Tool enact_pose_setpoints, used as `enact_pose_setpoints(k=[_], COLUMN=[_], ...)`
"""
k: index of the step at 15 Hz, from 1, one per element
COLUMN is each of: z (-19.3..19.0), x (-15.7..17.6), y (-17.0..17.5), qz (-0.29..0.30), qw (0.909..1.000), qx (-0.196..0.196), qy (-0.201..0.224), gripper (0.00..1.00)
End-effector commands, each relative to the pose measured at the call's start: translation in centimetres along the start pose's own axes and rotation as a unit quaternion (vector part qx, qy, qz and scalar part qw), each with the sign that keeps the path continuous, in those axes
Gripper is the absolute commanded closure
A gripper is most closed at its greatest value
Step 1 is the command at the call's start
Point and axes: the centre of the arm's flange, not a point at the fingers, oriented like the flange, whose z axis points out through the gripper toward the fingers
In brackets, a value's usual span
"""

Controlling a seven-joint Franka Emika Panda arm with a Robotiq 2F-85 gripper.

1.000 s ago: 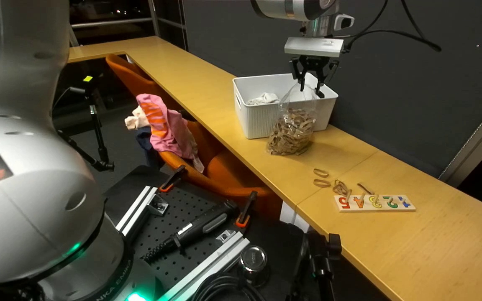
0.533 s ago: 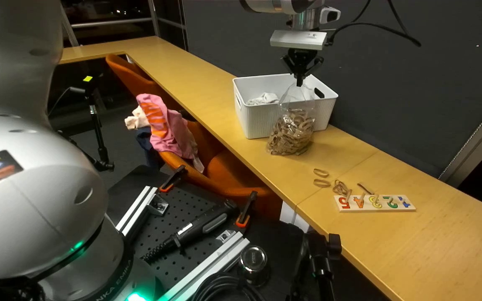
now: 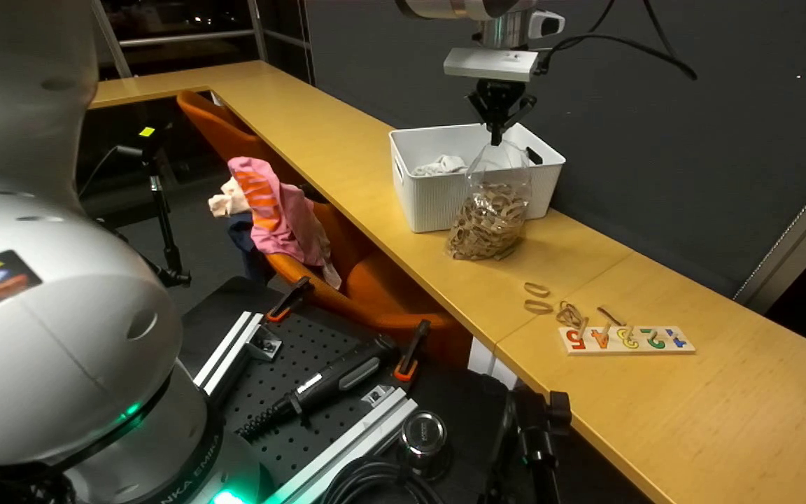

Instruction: Remove some of the rubber bands from the plastic bag and put them on the table

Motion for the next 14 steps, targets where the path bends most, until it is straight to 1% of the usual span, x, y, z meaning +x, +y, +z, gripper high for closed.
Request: enact_pose_setpoints(k=[1, 4, 6, 10, 13, 14], z=[-0.6, 1.2, 2.7, 4.1, 5.6, 6.6], x=[-1.9, -2.5, -2.3, -2.7, -1.5, -0.6], y=[-0.7, -0.5, 0.8, 3.6, 5.4, 6.1], qz=[0.02, 0.032, 0.039, 0.061, 0.071, 0.069], qw=[0.9997, 0.9991, 0.9984, 0.9968, 0.9954, 0.9953], qx=[0.003, 0.007, 0.015, 0.02, 0.022, 0.021], qy=[-0.01, -0.026, -0.038, -0.047, -0.06, -0.065], gripper=[1.0, 1.0, 1.0, 1.0, 1.0, 1.0])
